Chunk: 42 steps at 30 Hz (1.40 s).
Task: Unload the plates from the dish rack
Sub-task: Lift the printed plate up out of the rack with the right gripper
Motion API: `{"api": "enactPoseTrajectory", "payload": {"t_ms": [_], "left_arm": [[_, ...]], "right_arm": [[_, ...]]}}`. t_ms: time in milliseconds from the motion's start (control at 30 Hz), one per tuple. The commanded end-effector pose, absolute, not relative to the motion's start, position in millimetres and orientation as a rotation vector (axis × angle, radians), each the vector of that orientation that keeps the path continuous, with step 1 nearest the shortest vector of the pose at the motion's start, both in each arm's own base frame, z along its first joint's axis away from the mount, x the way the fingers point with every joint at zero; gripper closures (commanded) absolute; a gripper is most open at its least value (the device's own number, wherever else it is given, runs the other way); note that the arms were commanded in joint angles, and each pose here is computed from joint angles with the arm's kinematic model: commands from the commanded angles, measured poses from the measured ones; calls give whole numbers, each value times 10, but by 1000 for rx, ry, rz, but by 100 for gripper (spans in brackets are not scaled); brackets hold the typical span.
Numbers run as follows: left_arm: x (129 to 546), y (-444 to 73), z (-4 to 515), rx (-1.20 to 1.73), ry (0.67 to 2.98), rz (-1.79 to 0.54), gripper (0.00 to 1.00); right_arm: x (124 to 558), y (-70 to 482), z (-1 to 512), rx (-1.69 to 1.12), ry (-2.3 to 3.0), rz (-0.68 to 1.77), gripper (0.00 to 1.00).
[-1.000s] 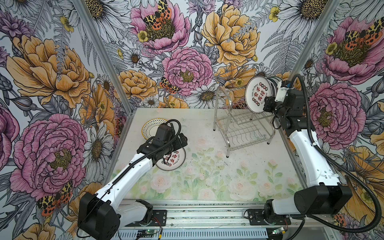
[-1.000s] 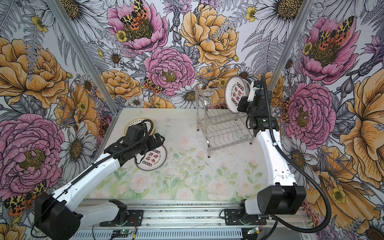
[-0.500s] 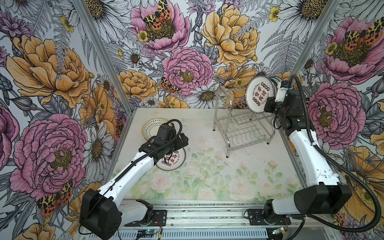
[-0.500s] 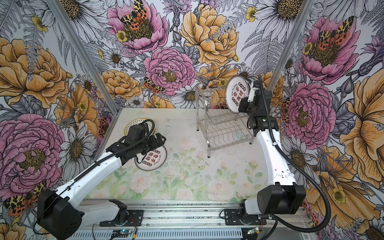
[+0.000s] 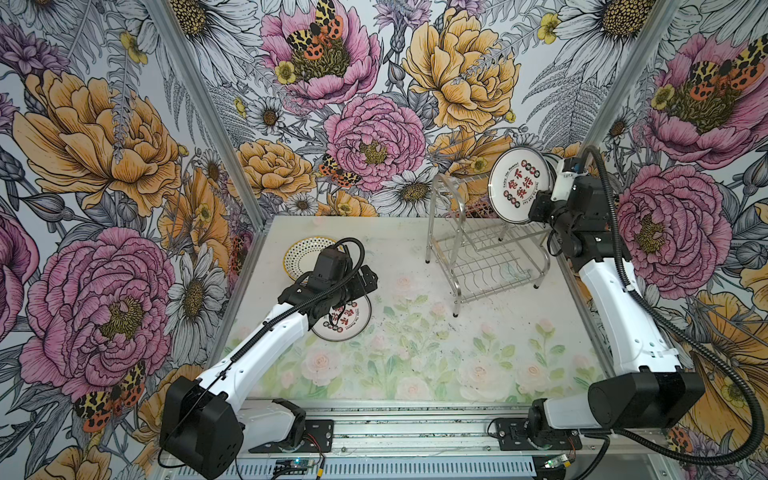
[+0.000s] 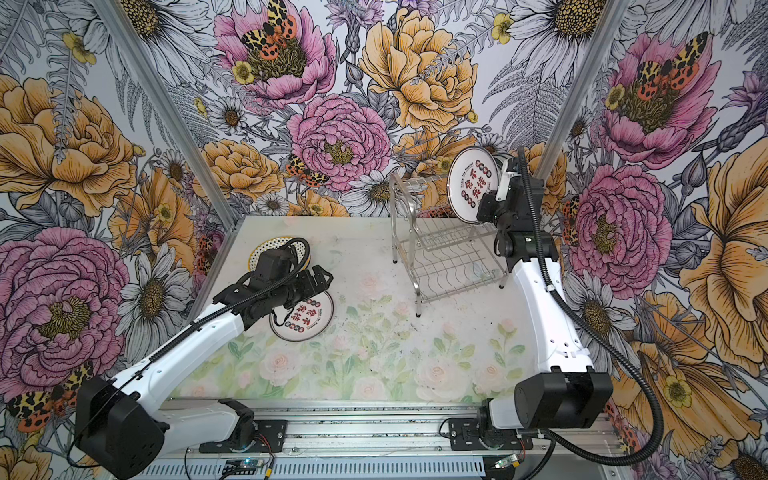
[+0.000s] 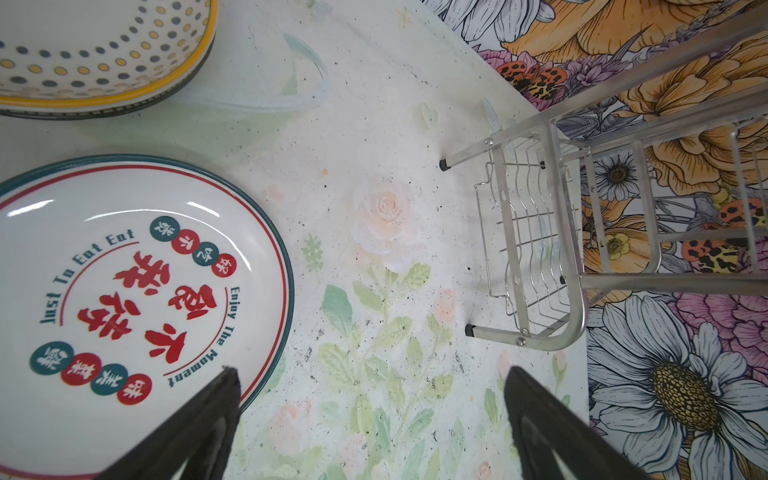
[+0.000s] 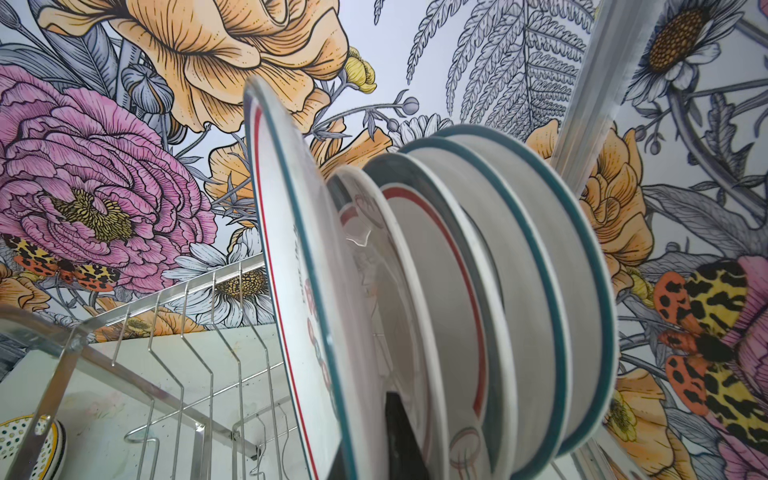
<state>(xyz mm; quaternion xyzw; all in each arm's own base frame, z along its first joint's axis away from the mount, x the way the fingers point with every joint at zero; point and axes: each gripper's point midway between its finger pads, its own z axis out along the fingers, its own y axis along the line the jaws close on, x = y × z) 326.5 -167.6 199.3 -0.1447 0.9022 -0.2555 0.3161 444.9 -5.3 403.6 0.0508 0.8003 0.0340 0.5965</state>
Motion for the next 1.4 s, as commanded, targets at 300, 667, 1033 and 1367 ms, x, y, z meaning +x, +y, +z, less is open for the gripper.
{"api": "enactPoseTrajectory", "payload": {"t_ms": [300, 667, 1033, 1367], "left_arm": [[3200, -1722, 2033, -355, 2362, -723, 1], [3109, -1748, 1992, -355, 2377, -755, 1], [3039, -1754, 1987, -348, 2372, -761, 1], [3009, -1698, 1916, -345, 2373, -718, 1]], "right_arm": [[4289, 147, 5080, 79, 1575, 146, 100], [3717, 48, 5854, 93, 1364, 100, 100], [2709, -370, 5296, 306, 1399, -32, 100], [2212, -306, 4078, 426, 1669, 90, 100]]}}
